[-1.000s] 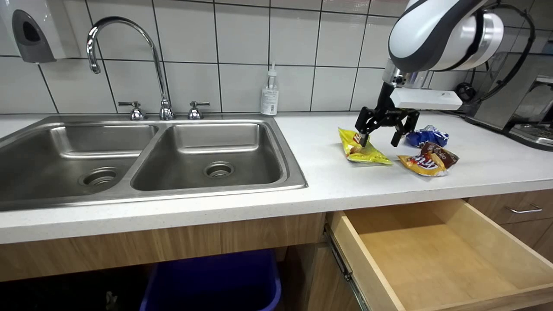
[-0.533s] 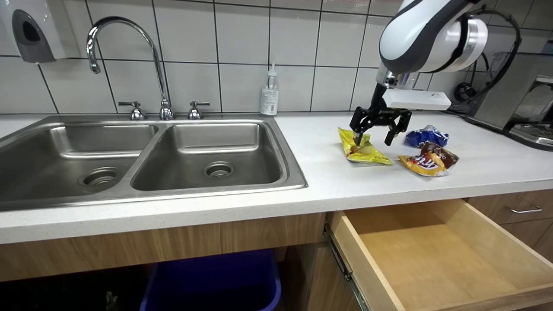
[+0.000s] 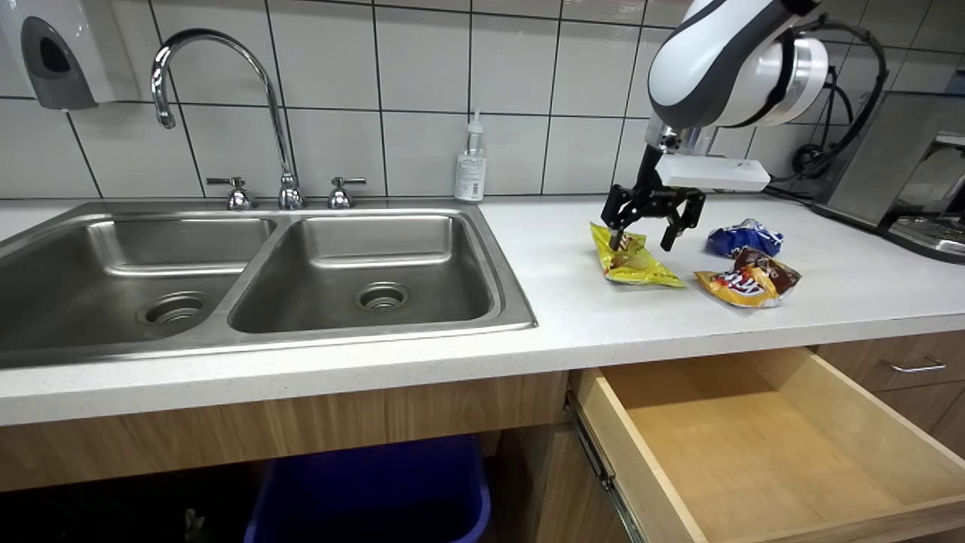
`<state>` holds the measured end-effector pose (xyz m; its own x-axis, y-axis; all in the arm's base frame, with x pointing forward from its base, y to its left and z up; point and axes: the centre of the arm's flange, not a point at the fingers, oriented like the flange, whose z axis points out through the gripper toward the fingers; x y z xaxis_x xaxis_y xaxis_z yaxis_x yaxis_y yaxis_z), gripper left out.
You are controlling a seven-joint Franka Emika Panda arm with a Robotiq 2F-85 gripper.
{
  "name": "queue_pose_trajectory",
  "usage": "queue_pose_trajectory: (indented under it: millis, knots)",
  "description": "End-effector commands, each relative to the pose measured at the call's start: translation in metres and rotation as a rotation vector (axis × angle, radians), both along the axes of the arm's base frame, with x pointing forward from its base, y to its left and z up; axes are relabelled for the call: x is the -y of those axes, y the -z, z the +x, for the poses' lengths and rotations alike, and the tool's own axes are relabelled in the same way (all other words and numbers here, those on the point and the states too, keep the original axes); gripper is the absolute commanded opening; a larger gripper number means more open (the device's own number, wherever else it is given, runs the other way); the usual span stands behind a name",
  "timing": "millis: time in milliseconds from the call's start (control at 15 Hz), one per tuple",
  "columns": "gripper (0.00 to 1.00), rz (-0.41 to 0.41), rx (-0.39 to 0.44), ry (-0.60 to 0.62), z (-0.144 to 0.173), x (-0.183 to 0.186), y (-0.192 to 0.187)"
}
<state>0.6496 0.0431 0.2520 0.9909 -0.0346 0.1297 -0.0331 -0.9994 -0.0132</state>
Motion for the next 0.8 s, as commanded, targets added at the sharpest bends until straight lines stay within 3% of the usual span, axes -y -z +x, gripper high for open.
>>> queue_pose_trajectory:
  millis: [0, 333, 400, 533, 733]
  knots:
    - [1.00, 0.018, -0.020, -0.017, 0.0155, -0.0008, -0.0038]
    - [0.98, 0.020, -0.023, -0.018, 0.0202, -0.0004, -0.0032]
    - [0.74, 0.021, -0.022, -0.019, 0.0205, -0.0002, -0.0037]
    - [0.71, 0.021, -0.020, -0.023, 0.0213, -0.0002, -0.0043]
    - [0.47, 0.022, -0.013, -0.032, 0.0214, -0.0009, -0.0066]
